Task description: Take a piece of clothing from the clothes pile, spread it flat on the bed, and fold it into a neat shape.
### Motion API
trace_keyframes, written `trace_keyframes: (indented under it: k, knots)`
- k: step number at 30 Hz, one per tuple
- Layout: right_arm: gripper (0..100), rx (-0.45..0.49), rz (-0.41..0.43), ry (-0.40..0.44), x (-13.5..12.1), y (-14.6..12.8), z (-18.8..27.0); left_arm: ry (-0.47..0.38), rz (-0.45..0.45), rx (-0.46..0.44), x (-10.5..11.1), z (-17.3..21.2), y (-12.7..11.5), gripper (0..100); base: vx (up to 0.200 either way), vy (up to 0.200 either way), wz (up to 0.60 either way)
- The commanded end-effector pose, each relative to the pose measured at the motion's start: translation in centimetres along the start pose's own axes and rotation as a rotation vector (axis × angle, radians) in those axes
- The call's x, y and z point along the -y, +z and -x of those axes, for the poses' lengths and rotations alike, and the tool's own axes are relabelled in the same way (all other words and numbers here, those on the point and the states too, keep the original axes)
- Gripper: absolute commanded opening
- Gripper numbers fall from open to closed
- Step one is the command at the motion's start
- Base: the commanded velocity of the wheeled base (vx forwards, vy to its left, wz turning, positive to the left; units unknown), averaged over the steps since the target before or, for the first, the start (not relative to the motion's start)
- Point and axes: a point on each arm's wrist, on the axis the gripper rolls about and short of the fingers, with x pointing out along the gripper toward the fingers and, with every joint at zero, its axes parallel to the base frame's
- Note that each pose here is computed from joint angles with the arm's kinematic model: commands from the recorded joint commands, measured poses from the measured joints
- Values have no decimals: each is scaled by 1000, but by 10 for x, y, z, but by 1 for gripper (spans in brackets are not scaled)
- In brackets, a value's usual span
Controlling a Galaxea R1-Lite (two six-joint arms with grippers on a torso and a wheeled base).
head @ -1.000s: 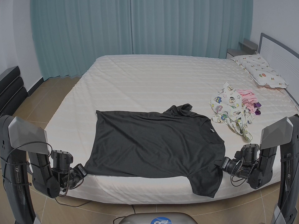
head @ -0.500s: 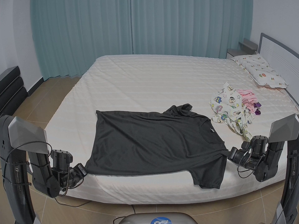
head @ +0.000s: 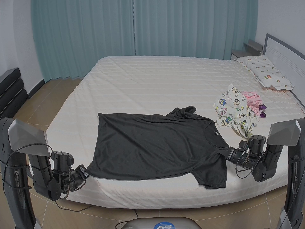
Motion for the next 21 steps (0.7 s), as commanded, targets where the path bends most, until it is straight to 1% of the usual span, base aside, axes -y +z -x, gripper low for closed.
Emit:
trace_keyframes:
  k: [1, 5, 6, 9, 11, 12, 15, 20, 21]
  knots:
    - [100, 3, -4, -20, 6, 2, 6, 0, 0, 0, 0, -1, 0, 0, 0, 0, 0]
    - [100, 15, -6, -44, 9, 6, 18, 0, 0, 0, 0, -1, 0, 0, 0, 0, 0]
    - [100, 10, -4, -61, 13, 5, 24, 1, 0, -1, 0, -1, 0, 0, 0, 0, 0]
    - [100, -23, 9, -94, 20, -4, 33, 1, 0, -1, 0, -1, 0, 0, 0, 0, 0]
    - [100, -51, 30, -94, 21, -10, 38, 0, 0, 0, 0, -1, 0, 0, 0, 0, 0]
    - [100, -62, 38, -91, 21, -12, 39, 1, 0, -1, 0, -1, 0, 0, 0, 0, 0]
    - [100, -113, 85, -43, 18, -22, 42, 1, 0, -1, 0, -1, 0, 0, 0, 0, 0]
    - [100, -131, 94, -27, 14, -27, 35, 3, 0, -2, 0, -1, 0, 0, 0, 0, 0]
    - [100, -153, 102, -13, 11, -33, 26, 1, 0, -1, 0, -1, 0, 0, 0, 0, 0]
